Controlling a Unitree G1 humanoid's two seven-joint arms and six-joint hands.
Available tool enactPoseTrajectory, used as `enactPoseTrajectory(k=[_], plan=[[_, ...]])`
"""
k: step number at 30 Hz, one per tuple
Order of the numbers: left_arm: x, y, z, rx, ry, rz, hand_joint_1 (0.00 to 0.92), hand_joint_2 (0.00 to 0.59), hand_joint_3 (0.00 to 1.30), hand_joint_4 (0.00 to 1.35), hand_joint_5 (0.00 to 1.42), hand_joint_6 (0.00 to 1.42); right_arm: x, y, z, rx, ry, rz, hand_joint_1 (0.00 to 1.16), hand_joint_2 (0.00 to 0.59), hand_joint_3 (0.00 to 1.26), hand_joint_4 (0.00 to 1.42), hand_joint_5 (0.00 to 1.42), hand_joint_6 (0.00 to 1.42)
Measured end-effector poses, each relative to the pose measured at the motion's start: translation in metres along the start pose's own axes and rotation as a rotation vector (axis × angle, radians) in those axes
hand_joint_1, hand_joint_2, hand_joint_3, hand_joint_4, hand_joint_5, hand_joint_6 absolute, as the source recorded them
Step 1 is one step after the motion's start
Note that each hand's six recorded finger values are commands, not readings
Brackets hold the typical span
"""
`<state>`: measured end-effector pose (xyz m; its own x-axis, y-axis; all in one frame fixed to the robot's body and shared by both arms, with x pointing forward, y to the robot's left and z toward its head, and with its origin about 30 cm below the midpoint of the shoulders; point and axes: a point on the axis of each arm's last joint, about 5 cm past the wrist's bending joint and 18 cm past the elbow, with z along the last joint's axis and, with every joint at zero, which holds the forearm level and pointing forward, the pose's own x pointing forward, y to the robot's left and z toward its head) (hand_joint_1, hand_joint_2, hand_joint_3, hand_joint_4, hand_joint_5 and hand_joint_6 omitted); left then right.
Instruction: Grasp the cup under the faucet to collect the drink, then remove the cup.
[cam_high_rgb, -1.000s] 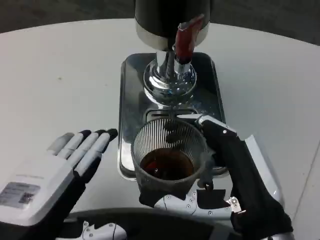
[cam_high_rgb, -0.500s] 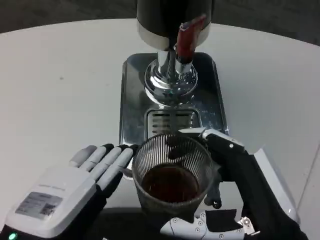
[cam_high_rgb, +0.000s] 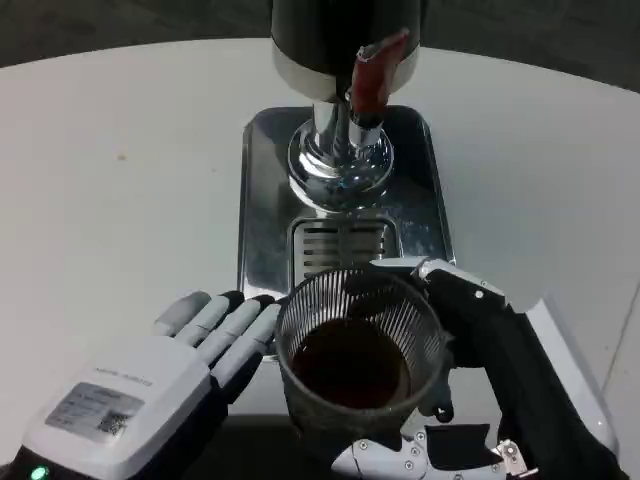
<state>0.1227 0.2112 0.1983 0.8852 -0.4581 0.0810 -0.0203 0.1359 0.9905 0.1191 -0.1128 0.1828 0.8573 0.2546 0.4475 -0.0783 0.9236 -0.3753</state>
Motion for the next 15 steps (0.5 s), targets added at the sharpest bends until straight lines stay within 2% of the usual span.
enactPoseTrajectory(k=[5,10,15], plan=[[0.0012,-0.0001,0.0003,0.009,0.005,-0.009,0.0,0.038,0.0,0.0,0.0,0.0,0.0001,-0.0012,0.0011,-0.003,-0.006,-0.006,1.12,0.094,0.66,0.88,0.98,1.33],[0.0017,0.0004,0.0011,0.015,0.017,-0.02,0.0,0.043,0.0,0.0,0.0,0.0,0.0007,-0.0032,0.0047,-0.005,-0.027,-0.017,1.12,0.094,0.66,0.88,0.98,1.33],[0.0023,0.0018,0.0021,0.01,0.028,-0.015,0.0,0.048,0.0,0.0,0.0,0.0,0.0001,-0.0026,0.0048,-0.001,-0.021,-0.018,1.12,0.094,0.66,0.88,0.98,1.33]])
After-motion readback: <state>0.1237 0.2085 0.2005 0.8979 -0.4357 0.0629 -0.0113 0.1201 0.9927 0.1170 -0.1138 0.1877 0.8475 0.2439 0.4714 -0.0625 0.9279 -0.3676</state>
